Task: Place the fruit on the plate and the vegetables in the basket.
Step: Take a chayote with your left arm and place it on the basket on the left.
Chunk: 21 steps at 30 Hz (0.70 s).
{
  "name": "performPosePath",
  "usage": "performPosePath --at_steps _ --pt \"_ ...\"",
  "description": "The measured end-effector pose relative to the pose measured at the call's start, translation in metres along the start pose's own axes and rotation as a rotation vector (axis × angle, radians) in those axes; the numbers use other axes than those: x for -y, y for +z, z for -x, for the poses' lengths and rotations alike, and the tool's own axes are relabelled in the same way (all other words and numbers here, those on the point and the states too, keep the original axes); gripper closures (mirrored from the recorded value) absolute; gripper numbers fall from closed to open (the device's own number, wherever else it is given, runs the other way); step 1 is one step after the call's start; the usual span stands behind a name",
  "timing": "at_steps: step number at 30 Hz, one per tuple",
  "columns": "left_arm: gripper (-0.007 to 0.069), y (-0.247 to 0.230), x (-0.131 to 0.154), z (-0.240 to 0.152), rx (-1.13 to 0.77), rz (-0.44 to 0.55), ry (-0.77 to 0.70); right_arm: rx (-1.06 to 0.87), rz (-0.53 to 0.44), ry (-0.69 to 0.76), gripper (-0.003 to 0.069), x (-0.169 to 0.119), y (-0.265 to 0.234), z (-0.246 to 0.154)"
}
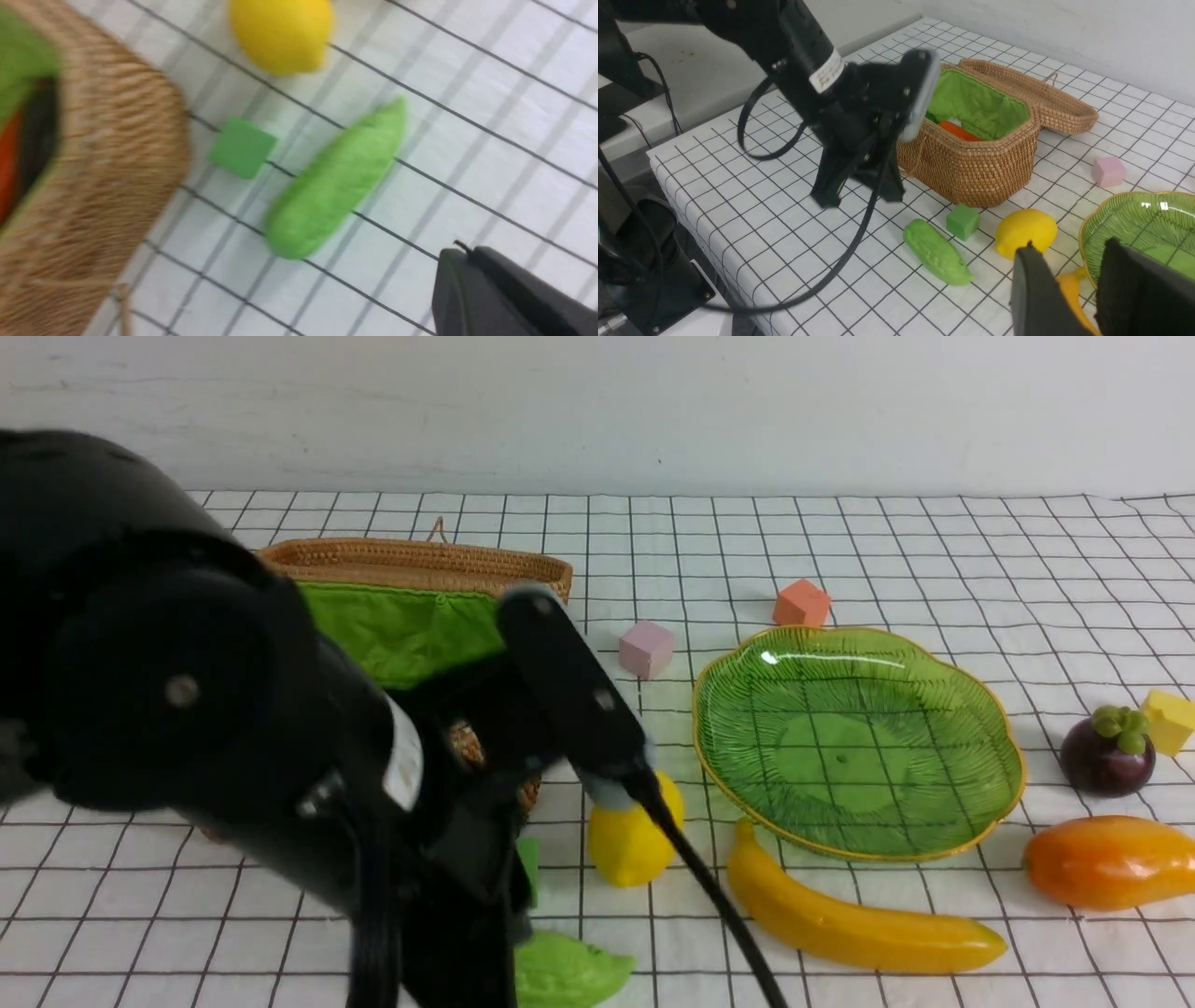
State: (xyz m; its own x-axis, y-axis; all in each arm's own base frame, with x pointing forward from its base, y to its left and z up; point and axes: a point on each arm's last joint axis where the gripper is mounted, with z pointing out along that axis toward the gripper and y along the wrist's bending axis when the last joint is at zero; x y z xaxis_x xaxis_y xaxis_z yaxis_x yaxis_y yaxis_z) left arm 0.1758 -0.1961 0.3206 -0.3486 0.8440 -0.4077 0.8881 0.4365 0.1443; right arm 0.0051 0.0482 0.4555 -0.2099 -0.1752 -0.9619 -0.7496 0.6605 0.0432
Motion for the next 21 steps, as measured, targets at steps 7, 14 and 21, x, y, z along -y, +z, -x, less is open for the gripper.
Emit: performPosePath --at_steps 7,14,21 --pt "0.0432 0.05 0.015 0.008 -0.163 -0.031 0.148 -0.101 0.038 0.017 0.0431 -0.004 -0.001 -0.009" --pt "0.0141 0.085 -0.001 0.013 -0.176 0.004 0.239 -0.139 0.046 0.036 0.0431 -0.004 -0.001 -0.013" --pt "0.0082 0.126 -0.018 0.016 -0.165 0.027 0.347 -0.138 0.048 0.044 0.0426 -0.005 -0.001 -0.012"
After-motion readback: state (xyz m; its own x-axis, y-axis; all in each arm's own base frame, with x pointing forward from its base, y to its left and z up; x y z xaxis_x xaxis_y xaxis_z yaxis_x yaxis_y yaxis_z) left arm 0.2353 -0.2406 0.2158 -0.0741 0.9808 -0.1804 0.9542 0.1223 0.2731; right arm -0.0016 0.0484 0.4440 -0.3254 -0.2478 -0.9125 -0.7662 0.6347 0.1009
